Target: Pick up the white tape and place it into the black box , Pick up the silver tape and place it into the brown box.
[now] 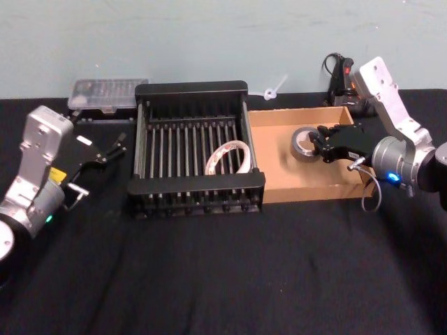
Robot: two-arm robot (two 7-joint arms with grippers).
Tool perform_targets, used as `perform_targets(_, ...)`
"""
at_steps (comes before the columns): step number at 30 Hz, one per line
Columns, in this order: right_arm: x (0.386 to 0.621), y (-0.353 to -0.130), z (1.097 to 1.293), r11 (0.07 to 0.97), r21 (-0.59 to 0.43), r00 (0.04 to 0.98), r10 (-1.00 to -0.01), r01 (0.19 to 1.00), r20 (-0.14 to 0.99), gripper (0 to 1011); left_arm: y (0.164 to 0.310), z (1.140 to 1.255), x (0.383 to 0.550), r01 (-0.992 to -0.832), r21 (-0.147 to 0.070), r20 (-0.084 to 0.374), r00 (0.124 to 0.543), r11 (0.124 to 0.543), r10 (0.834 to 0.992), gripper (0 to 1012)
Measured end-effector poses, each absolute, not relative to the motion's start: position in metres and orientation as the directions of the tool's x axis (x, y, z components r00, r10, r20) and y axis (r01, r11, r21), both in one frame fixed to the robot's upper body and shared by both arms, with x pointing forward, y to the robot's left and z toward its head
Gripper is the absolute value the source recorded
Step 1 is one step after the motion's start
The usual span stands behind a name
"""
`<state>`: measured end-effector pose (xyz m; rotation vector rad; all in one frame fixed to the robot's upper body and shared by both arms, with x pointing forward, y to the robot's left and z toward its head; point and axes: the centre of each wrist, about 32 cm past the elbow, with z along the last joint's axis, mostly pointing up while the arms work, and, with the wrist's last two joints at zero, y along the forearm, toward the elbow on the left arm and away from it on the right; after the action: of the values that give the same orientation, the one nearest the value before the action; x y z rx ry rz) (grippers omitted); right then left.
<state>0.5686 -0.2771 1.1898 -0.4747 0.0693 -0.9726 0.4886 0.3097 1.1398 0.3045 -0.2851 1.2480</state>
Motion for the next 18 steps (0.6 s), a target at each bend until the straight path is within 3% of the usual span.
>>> perform_targets(11, 0.5682, -0.2771, 1.1901, 0.471, -0.417, 0.571, -0.807, 0.777, 0.151, 496, 0.3097, 1.1398, 0.4886, -0.955, 0.070, 0.374, 0.292, 0.287, 0.880, 1001)
perform_targets(18, 0.5680, -0.2773, 1.1900, 0.471, -0.418, 0.571, -0.807, 0.777, 0.151, 754, 0.3096, 1.1398, 0.4886, -0.955, 0.070, 0.374, 0.292, 0.287, 0.880, 1001)
